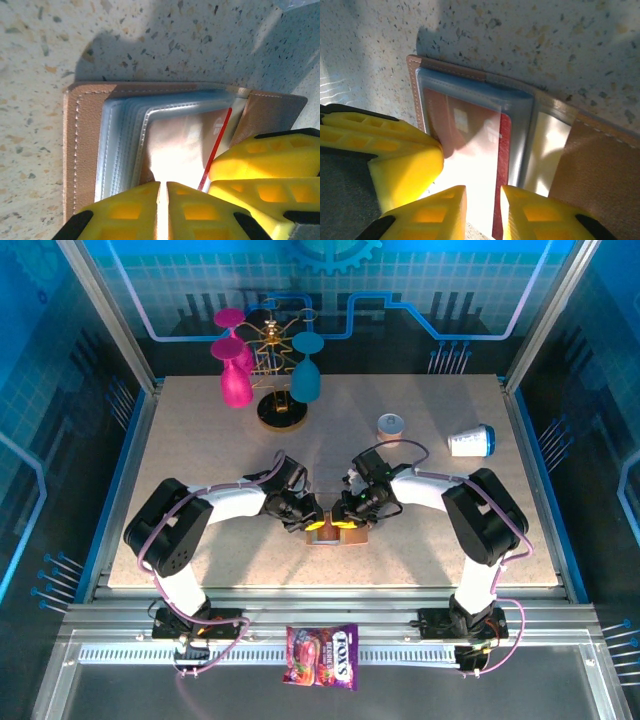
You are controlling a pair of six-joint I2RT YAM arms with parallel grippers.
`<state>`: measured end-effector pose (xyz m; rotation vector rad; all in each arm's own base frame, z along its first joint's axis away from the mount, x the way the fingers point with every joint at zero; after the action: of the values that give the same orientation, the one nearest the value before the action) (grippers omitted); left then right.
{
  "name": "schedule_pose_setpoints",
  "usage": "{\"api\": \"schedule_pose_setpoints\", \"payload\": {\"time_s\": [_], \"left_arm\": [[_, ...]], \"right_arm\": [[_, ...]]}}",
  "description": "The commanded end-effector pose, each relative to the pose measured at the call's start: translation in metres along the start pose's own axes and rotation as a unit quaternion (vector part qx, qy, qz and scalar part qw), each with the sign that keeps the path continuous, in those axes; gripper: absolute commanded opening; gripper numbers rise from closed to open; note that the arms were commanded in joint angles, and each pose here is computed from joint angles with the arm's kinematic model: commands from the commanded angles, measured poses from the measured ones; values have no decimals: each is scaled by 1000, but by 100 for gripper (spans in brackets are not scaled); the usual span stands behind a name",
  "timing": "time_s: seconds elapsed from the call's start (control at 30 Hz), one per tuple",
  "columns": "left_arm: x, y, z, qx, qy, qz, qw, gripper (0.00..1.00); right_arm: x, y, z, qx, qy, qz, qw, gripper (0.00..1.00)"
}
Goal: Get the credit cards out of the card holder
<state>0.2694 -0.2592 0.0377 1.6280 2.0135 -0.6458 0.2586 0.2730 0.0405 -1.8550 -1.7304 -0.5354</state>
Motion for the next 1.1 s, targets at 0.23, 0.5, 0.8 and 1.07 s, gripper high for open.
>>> {"api": "schedule_pose_setpoints", "payload": {"time_s": [0.23,0.5,0.8,1.07], "left_arm": [[-1,3,-9,-4,14,2,1000,21],[-7,5,-21,-15,20,9,1000,26],[-5,-2,-17,-3,17,10,1000,17],[6,-5,-11,3,27,3,1000,15]], "right_arm": [[1,-3,-4,5,-19,-5,1000,28],[14,1,-12,-9,-4,-16,1000,24],[21,3,-5,0,28,-8,1000,20],[13,1,3,9,20,0,1000,21]]}}
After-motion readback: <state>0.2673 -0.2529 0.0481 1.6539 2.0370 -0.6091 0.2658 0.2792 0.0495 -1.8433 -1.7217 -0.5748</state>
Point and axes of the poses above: each hand's point on the last joint's axis, 136 mm out from that joint toward the fingers, its own z axis out along the fingers, its own x axis along the line the jaws close on, y = z × x, the point moved 1 cm from there along -z, back along the fingers, and after that the axes turned 5 degrees about z, right-handed, at the moved point
